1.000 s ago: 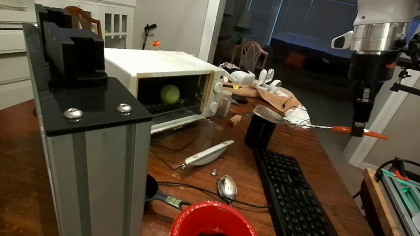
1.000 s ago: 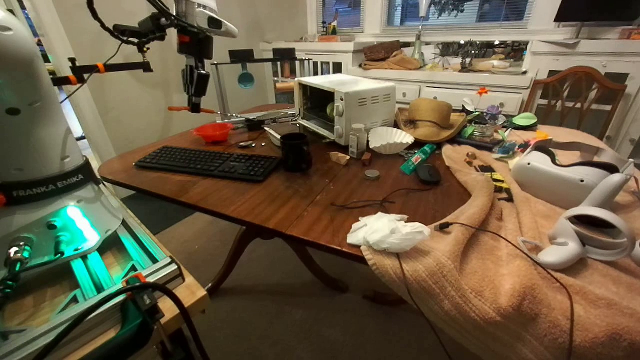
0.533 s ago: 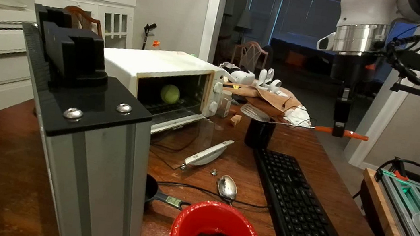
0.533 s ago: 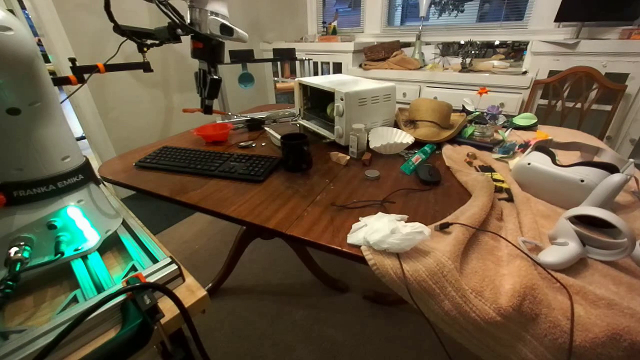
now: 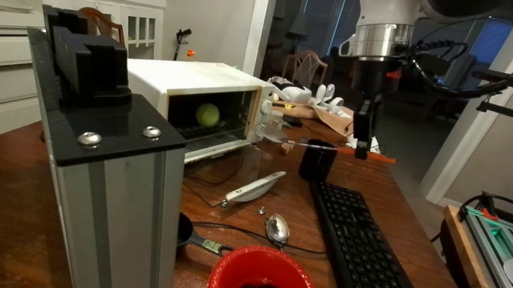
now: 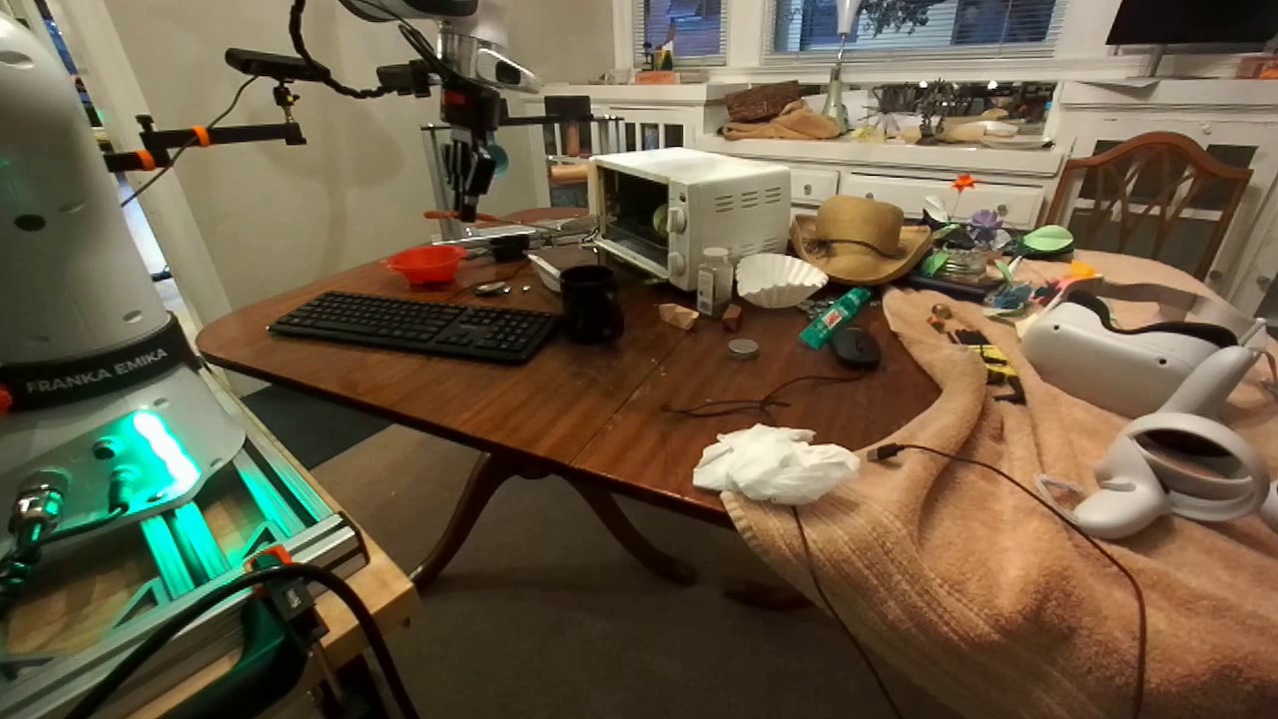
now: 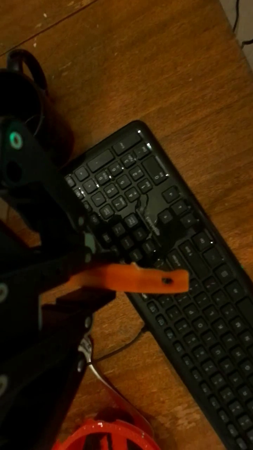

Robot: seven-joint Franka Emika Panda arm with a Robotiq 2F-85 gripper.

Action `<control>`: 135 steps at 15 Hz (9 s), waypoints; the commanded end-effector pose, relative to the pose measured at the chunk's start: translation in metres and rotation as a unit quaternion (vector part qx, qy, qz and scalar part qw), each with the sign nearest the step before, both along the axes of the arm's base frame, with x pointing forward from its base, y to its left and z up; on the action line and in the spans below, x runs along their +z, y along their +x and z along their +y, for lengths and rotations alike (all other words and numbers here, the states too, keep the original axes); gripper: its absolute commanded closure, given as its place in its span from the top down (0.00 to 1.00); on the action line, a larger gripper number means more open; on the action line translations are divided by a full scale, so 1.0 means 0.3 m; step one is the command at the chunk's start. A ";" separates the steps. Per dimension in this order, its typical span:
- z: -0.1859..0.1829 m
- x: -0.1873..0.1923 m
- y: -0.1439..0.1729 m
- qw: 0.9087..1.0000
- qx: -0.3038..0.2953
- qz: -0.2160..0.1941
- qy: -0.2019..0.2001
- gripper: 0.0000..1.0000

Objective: Use the spatula to push the green ball further into the microwave

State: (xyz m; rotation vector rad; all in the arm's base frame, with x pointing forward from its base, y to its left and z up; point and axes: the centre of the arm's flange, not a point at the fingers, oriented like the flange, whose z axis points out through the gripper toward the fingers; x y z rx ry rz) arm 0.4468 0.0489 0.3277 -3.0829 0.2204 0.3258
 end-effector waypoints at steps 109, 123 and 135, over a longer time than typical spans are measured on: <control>0.062 -0.137 0.854 0.987 -0.160 0.018 0.007 0.05; 0.052 -0.104 0.947 0.983 -0.178 0.035 0.011 0.05; 0.042 -0.102 0.966 0.981 -0.176 0.080 0.026 0.05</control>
